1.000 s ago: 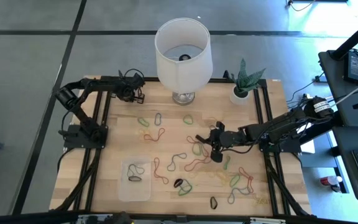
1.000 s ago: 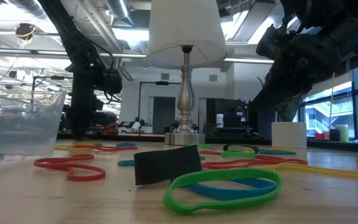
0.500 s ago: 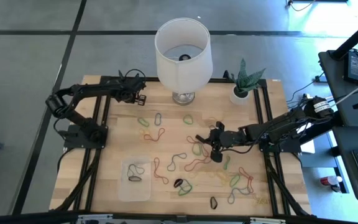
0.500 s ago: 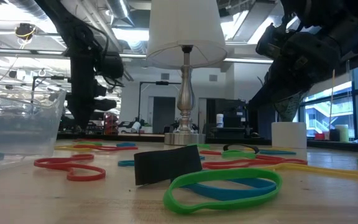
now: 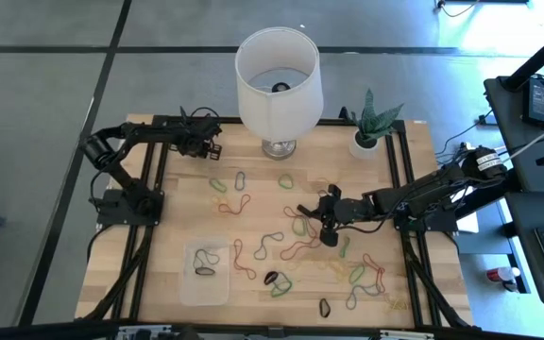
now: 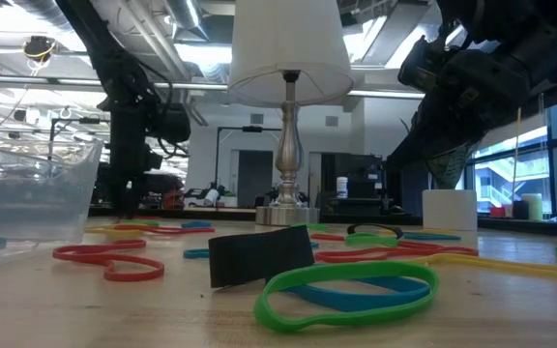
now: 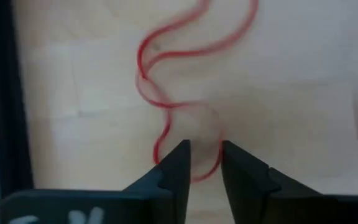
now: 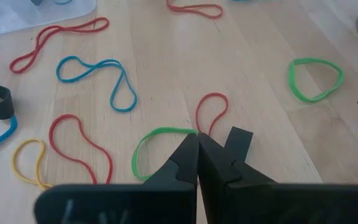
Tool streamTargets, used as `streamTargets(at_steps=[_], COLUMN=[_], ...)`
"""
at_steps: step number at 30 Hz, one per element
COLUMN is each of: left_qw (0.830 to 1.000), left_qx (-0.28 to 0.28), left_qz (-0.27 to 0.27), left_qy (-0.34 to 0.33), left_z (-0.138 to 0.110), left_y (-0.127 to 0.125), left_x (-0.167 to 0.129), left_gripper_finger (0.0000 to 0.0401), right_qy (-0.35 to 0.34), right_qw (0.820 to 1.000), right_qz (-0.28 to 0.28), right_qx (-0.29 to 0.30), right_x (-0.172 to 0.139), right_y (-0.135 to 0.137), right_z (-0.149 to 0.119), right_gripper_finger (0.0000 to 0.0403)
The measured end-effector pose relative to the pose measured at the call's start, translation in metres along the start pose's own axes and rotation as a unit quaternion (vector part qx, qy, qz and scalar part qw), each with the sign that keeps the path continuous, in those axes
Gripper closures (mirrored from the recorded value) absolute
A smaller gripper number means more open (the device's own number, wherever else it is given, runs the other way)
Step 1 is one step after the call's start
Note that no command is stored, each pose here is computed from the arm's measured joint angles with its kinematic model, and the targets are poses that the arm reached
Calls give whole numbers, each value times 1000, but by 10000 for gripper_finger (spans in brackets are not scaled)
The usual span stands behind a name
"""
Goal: Pick and place rubber bands into bin
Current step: Put the red rubber band into the transparent bin
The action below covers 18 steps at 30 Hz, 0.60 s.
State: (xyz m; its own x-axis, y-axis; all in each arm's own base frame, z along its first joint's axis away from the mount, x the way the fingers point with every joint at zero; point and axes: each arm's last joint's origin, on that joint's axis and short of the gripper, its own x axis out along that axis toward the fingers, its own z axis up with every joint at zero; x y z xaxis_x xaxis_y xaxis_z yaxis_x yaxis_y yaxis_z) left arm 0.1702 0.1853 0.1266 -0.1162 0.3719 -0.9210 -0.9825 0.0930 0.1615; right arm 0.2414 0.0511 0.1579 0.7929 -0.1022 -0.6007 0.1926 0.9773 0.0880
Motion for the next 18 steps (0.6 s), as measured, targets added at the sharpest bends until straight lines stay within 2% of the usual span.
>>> streamTargets(at_steps=[5,9,12,16,18], left_qw=[1000,1000,1000,999,999], left_qx=[-1,3,15,21,23], left_qz=[8,0,-17,-29,-29], left_qy=[-9,-2,16,34,35], left_z=[1,0,-2,-9,-12], left_y=[0,0,0,2,3], left_x=[1,1,1,5,6], left_gripper_finger=[292,296,325,388,394], right_qy=[0,0,0,0,0], right_qw=[1000,1000,1000,1000,1000], right_qz=[0,0,0,0,0], right_qx=[0,0,0,0,0], right_x=[0,0,0,0,0], right_y=[0,0,0,0,0], right_z=[0,0,0,0,0], right_gripper_finger=[395,395,395,395,395])
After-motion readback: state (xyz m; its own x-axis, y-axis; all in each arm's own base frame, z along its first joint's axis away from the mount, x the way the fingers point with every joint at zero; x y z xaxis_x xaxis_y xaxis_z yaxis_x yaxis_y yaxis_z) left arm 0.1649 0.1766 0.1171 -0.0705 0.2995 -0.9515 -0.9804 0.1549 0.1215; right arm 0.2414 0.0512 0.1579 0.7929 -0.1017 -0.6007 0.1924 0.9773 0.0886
